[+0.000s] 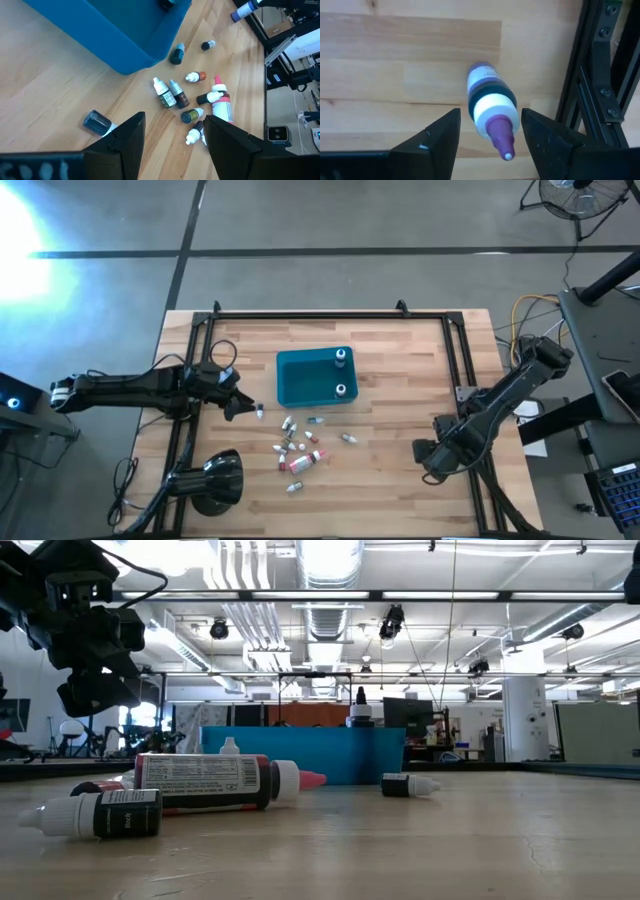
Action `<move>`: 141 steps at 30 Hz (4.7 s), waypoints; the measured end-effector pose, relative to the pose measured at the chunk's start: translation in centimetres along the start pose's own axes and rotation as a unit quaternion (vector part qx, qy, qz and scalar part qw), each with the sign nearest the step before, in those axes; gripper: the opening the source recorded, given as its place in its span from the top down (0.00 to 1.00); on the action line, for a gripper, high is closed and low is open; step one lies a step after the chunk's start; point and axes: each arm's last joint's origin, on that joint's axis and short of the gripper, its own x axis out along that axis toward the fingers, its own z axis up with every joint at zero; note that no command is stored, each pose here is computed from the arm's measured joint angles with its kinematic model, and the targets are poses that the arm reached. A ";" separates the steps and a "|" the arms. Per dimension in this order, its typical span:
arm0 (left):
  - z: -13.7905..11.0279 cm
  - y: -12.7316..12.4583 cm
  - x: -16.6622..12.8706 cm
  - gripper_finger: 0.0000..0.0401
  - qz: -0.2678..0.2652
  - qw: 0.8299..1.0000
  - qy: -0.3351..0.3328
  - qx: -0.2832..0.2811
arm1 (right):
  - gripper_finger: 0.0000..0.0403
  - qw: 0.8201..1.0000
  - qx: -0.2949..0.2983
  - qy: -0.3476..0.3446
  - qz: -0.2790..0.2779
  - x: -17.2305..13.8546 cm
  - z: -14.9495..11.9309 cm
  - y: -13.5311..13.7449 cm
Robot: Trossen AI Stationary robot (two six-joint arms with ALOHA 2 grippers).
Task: Pick & Place food coloring
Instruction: Put the large purple food coloring bottle into the blue bin, then put the large pink food coloring bottle into the blue bin
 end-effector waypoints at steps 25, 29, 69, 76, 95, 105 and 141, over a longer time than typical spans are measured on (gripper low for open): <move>0.0 0.0 0.0 0.56 0.000 1.000 0.000 0.000 | 0.71 1.000 -0.008 0.001 0.000 0.0 0.0 0.0; 0.0 0.0 0.0 0.56 0.000 1.000 0.000 0.000 | 0.73 1.000 -0.011 0.001 0.001 -0.1 0.0 0.0; 0.0 0.0 0.0 0.56 0.000 1.000 0.000 0.000 | 0.73 0.915 -0.348 -0.151 0.140 -10.9 21.6 18.4; 0.0 0.0 0.0 0.56 0.000 1.000 0.000 0.000 | 0.73 0.910 -0.376 -0.130 0.119 -8.6 23.6 20.9; 0.0 0.0 0.0 0.56 0.000 1.000 0.000 0.000 | 0.59 0.908 -0.400 -0.107 0.064 -3.8 24.8 23.5; 0.0 0.0 0.0 0.56 0.000 1.000 0.000 0.000 | 0.41 0.901 -0.397 -0.144 0.096 -7.6 23.9 21.7; 1.2 0.2 0.0 0.56 0.080 0.983 -0.137 -0.090 | 0.42 0.886 -0.449 -0.110 0.044 -8.3 18.7 16.3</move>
